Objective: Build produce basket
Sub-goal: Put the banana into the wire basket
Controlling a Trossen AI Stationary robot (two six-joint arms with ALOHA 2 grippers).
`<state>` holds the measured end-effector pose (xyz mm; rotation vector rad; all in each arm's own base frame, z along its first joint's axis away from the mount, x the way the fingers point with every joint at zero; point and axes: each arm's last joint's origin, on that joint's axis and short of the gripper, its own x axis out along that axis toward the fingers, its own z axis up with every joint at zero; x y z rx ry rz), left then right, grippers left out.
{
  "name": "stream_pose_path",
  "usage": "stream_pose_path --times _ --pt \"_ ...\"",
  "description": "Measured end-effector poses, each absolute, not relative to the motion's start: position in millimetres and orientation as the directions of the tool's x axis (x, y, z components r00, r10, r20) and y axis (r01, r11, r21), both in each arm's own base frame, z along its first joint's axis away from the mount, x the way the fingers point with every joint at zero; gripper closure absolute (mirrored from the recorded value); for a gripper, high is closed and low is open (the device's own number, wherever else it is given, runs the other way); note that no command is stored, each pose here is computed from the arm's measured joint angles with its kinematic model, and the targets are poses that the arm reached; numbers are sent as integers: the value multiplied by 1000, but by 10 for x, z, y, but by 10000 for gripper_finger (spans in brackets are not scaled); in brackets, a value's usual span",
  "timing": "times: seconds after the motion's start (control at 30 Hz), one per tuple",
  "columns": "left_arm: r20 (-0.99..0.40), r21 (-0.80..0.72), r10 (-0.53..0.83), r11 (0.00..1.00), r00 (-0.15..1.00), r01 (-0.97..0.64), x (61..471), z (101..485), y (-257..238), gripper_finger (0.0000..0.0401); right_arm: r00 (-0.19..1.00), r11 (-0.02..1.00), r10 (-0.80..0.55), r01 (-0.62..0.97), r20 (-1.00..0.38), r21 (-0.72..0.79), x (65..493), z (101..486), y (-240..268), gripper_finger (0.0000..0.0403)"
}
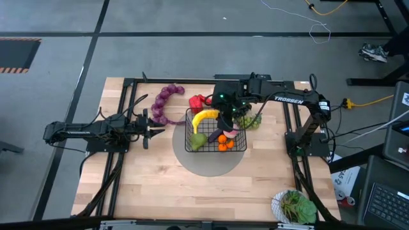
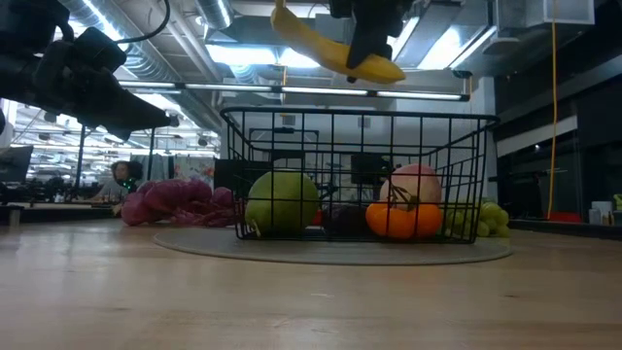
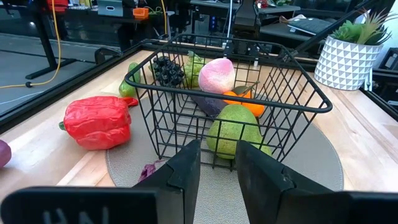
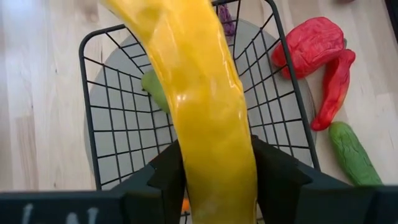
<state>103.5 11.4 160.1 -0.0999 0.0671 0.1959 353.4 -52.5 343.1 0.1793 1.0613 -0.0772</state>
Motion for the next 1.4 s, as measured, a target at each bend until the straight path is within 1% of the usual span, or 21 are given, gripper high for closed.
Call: stream_pose_path --times 0.7,0.77,0.87,1.03,1.17,1.27,1.4 --pt "-76 -92 191 976 979 -198 1035 1601 114 305 487 984 23 145 -873 107 3535 3431 -525 243" --pt "-76 -92 190 976 979 -197 1035 1601 114 305 487 989 22 118 -873 91 3535 3431 -525 243" --pt "-76 -92 191 976 979 -198 1035 1601 114 305 486 999 20 34 -874 42 3535 3429 -526 243" --pt "-77 -92 191 976 979 -198 1035 1601 114 305 478 994 25 82 -878 72 3527 3425 -524 243" --pt "-77 -92 191 976 979 -198 1035 1601 114 305 457 994 28 79 -889 71 3507 3414 -521 243" --pt "-76 -92 190 976 979 -197 1035 1601 114 305 445 994 29 85 -895 74 3506 3367 -521 234" --pt "-76 -92 191 976 979 -198 1035 1601 114 305 419 993 33 88 -907 77 3498 3282 -520 208"
